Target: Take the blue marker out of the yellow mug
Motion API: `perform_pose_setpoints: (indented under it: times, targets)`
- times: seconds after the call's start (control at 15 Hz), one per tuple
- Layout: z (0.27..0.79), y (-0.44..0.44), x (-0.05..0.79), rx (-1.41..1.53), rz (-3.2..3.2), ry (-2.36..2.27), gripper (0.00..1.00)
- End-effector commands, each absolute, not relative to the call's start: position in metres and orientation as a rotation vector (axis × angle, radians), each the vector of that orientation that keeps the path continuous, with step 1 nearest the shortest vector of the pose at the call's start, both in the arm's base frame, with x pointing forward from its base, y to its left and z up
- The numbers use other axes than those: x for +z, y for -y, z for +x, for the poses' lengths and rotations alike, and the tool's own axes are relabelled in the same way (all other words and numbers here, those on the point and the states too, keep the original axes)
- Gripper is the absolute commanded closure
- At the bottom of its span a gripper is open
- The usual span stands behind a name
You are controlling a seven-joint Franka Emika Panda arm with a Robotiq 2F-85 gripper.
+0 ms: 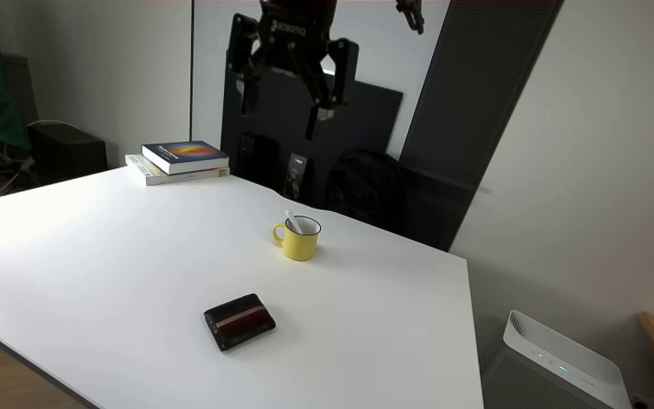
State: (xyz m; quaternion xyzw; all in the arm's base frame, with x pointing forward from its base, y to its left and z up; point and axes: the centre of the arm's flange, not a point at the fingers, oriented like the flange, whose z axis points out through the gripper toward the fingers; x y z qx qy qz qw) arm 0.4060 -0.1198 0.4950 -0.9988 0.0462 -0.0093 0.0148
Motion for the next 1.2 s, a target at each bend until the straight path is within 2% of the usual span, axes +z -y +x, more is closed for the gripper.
perform_pose_setpoints:
  times: [0.0,0.47,1.13]
  targets:
    - [0.445,0.144,0.454,-0.017,-3.109,-0.202,0.0]
    - [0.494,0.161,0.384,0.22,-3.136,0.213,0.0]
    - [0.56,0.149,0.354,0.469,-3.376,0.908,0.0]
